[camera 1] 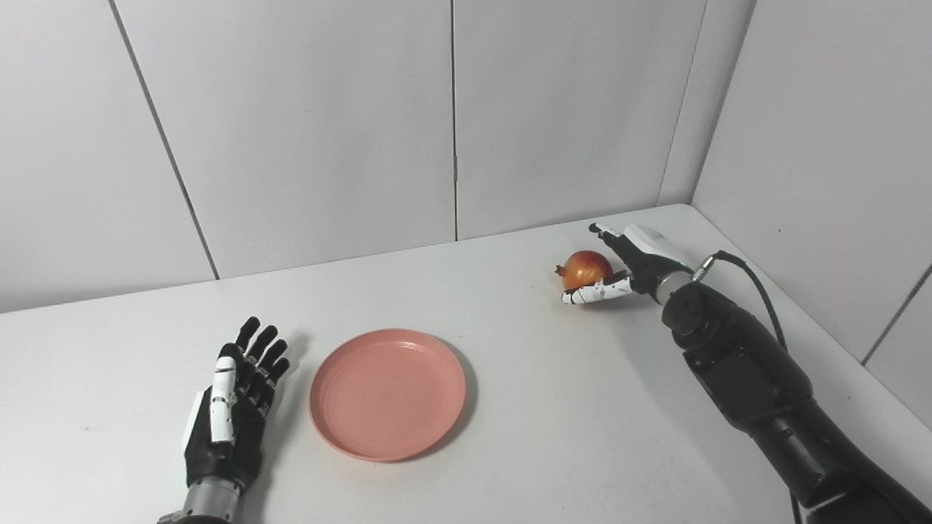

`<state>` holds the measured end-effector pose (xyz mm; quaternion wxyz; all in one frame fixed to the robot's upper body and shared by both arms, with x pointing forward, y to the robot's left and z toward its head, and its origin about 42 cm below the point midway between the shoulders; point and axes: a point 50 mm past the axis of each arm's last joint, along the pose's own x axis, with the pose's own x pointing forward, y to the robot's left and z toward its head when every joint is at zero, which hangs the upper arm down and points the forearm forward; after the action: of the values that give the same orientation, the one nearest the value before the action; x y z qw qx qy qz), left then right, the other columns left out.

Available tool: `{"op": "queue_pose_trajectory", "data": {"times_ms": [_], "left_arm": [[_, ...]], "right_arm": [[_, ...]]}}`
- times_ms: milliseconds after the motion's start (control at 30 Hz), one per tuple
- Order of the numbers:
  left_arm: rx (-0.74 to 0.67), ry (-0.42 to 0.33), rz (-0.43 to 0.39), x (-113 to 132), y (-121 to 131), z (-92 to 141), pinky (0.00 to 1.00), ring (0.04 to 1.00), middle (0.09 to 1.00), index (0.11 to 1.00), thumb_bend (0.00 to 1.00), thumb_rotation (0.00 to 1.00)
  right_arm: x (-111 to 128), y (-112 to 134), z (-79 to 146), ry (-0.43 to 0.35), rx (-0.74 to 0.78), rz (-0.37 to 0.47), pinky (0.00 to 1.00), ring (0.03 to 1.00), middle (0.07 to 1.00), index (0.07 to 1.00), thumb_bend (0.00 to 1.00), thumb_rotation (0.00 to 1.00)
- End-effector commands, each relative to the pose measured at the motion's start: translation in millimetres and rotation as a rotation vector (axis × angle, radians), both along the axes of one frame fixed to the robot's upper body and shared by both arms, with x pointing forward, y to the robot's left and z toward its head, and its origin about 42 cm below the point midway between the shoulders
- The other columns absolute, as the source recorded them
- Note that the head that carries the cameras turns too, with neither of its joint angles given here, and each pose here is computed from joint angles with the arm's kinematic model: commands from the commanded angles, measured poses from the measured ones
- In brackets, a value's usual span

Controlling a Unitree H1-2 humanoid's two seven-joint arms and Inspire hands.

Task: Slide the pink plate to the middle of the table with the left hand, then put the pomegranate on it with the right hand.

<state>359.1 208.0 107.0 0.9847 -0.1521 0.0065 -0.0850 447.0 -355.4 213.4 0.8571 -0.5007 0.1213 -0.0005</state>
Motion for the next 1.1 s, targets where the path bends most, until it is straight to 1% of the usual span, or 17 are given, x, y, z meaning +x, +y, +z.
{"op": "queue_pose_trajectory", "data": {"times_ms": [0, 300, 433, 500, 533, 600, 700, 900, 1000, 1067], "left_arm": [[0.016, 0.07, 0.005, -9, 9, -17, 0.94, 0.929, 0.931, 0.922, 0.39, 1.0], [0.018, 0.07, 0.004, -10, 10, -16, 0.94, 0.927, 0.931, 0.922, 0.4, 1.0], [0.02, 0.069, -0.001, -10, 9, -16, 0.94, 0.929, 0.933, 0.924, 0.4, 1.0], [0.019, 0.069, -0.001, -10, 8, -16, 0.95, 0.929, 0.932, 0.923, 0.4, 1.0], [0.019, 0.069, 0.0, -10, 8, -16, 0.95, 0.928, 0.93, 0.923, 0.4, 1.0], [0.019, 0.069, -0.001, -10, 8, -16, 0.94, 0.927, 0.93, 0.922, 0.4, 1.0], [0.022, 0.071, 0.001, -10, 7, -15, 0.94, 0.925, 0.929, 0.921, 0.4, 1.0], [0.021, 0.074, 0.0, -10, 6, -16, 0.94, 0.924, 0.927, 0.919, 0.4, 1.0], [0.024, 0.073, -0.002, -11, 6, -16, 0.94, 0.927, 0.93, 0.922, 0.41, 1.0], [0.027, 0.072, -0.003, -11, 6, -16, 0.94, 0.924, 0.928, 0.919, 0.41, 1.0]], "right_arm": [[17, -2, 38, -0.107, -0.023, 0.011, 0.83, 0.914, 0.939, 0.935, 1.0, 0.43], [23, -1, 36, -0.084, -0.024, -0.004, 0.78, 0.88, 0.917, 0.918, 1.0, 0.42], [26, 0, 34, -0.072, -0.02, 0.001, 0.79, 0.88, 0.916, 0.917, 1.0, 0.41], [27, 1, 33, -0.067, -0.018, 0.003, 0.77, 0.87, 0.906, 0.912, 1.0, 0.41], [28, 2, 32, -0.064, -0.016, 0.002, 0.75, 0.855, 0.893, 0.909, 1.0, 0.41], [28, 3, 31, -0.06, -0.008, 0.002, 0.75, 0.851, 0.889, 0.907, 1.0, 0.4], [29, 5, 30, -0.058, -0.008, 0.009, 0.76, 0.859, 0.891, 0.9, 1.0, 0.39], [32, 7, 28, -0.057, -0.005, 0.029, 0.73, 0.822, 0.864, 0.893, 1.0, 0.37], [32, 8, 28, -0.06, -0.001, 0.044, 0.74, 0.82, 0.861, 0.888, 0.98, 0.35], [32, 9, 28, -0.067, -0.004, 0.056, 0.73, 0.809, 0.849, 0.864, 0.96, 0.34]]}}
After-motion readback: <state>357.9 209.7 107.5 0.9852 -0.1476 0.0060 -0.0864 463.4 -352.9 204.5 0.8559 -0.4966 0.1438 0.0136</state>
